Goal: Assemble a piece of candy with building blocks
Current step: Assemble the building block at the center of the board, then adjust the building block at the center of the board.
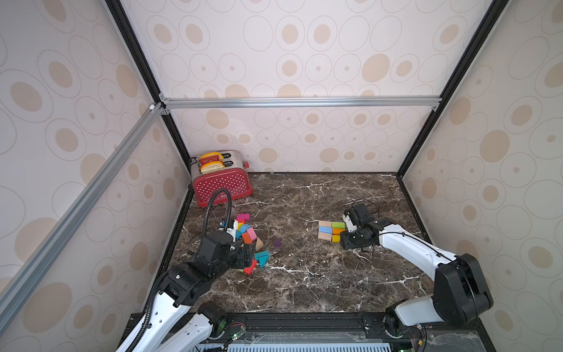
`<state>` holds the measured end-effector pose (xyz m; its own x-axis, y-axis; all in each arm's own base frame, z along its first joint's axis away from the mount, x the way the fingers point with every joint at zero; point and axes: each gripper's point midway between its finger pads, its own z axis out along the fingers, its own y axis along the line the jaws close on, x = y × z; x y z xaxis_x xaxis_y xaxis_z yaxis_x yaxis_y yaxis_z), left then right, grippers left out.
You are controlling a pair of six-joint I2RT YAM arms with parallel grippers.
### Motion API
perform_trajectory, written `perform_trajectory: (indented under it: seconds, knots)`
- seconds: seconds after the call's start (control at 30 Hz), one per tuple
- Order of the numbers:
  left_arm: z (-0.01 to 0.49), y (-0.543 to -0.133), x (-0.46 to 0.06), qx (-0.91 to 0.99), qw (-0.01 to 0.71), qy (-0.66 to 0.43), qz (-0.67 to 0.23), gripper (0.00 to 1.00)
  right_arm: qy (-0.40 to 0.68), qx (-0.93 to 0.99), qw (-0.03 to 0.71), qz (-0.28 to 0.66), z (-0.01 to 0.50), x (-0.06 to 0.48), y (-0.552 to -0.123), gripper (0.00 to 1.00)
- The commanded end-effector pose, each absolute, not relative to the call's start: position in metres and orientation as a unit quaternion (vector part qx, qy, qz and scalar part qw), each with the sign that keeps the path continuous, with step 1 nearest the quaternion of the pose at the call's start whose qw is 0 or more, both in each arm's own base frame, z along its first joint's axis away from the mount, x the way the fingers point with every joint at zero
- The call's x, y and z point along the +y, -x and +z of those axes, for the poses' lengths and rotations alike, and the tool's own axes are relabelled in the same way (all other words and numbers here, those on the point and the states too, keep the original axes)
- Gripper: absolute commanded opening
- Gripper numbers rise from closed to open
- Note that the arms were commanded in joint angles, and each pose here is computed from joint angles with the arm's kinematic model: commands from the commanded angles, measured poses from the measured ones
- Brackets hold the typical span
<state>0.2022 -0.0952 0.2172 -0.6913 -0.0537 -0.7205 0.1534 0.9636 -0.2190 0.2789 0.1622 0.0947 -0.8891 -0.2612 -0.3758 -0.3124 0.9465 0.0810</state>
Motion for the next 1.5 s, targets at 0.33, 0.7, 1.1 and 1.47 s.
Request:
perform_trajectory:
  seconds: [0.33,0.7,1.1,1.47]
  knots:
    - [0.227,-0.202,-0.079,0.9,0.421,-0.005,-0.112,0.79,0.286,0.934,0.162,0.143,0.095,0.379,-0.289,0.66]
    - [0.226,-0.203,-0.079,0.902,0.419,-0.006,-0.109,0.79,0.299,0.935,0.131,0.139,0.052,0.434,-0.293,0.74]
    - [0.225,-0.203,-0.082,0.903,0.415,-0.01,-0.112,0.79,0.306,0.939,0.099,0.125,0.023,0.437,-0.269,0.63]
    - [0.223,-0.204,-0.083,0.905,0.411,-0.011,-0.112,0.79,0.318,0.929,0.111,0.149,0.029,0.433,-0.262,0.37]
